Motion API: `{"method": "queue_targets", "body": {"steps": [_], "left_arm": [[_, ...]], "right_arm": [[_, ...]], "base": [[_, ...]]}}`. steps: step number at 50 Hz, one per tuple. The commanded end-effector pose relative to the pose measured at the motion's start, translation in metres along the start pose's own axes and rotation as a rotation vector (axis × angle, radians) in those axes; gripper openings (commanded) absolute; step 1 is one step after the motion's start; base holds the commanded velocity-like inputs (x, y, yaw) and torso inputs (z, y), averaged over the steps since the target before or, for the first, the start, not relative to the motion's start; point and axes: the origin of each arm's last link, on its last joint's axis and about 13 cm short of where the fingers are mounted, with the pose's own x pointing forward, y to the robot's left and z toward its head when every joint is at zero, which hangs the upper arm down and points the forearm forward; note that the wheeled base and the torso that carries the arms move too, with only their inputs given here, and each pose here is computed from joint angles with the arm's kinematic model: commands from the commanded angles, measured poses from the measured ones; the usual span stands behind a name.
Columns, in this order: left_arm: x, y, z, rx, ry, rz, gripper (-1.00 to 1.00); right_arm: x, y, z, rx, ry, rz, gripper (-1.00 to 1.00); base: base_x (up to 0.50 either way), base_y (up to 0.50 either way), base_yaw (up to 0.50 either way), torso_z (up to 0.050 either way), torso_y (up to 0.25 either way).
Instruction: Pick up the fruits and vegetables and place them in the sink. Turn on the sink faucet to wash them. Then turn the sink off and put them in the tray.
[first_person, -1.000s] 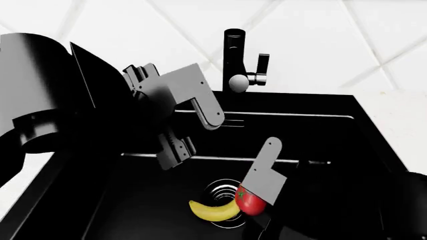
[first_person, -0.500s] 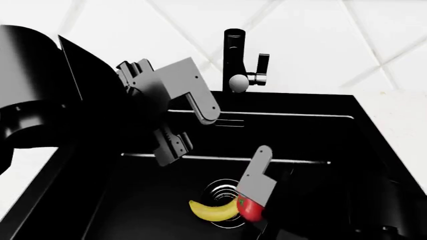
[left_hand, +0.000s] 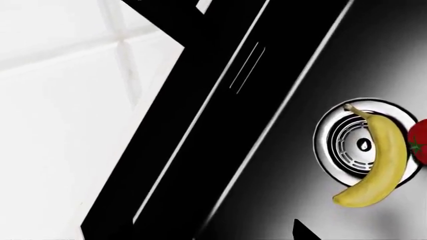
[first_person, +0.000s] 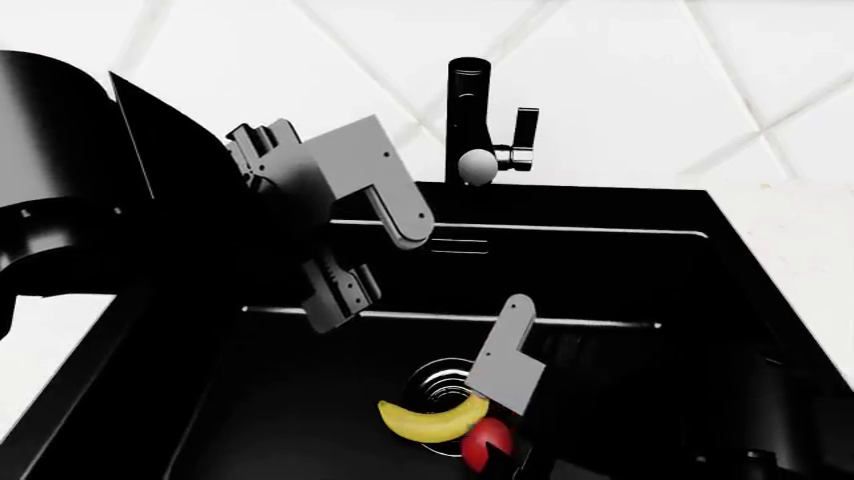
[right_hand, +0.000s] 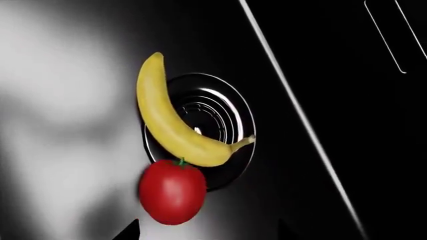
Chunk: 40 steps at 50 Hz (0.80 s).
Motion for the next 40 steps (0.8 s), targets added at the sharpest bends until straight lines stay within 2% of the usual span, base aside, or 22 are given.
{"method": "queue_targets", "body": {"steps": [1,7,16,23,31,40], "left_arm": [[0.001,0.0,-0.002,-0.005,0.003,0.0,1.0],[0.0,-0.001,-0.003,-0.007,0.003,-0.001,1.0],[0.0,-0.001,-0.003,-0.018,-0.003,0.002,1.0],[0.002,0.005,-0.002,-0.087,-0.048,0.032,1.0],[0.005,0.009,0.0,-0.151,-0.076,0.072,1.0],[0.01,0.008,-0.002,-0.186,-0.067,0.092,1.0]], "right_arm": [[-0.006,-0.002,0.001,-0.003,-0.012,-0.011,1.0],[-0.019,-0.004,0.003,-0.002,-0.043,-0.032,1.0],[-0.067,-0.007,-0.007,0.003,-0.098,-0.118,1.0],[-0.104,-0.004,-0.01,0.035,-0.231,-0.225,1.0],[-0.138,-0.003,-0.013,0.136,-0.453,-0.471,1.0],[-0.151,-0.016,-0.007,0.257,-0.538,-0.769,1.0]], "base": [[0.0,0.0,0.0,0.0,0.0],[0.0,0.0,0.0,0.0,0.0],[0.0,0.0,0.0,0.0,0.0],[0.0,0.0,0.0,0.0,0.0],[0.0,0.0,0.0,0.0,0.0],[0.0,0.0,0.0,0.0,0.0]]}}
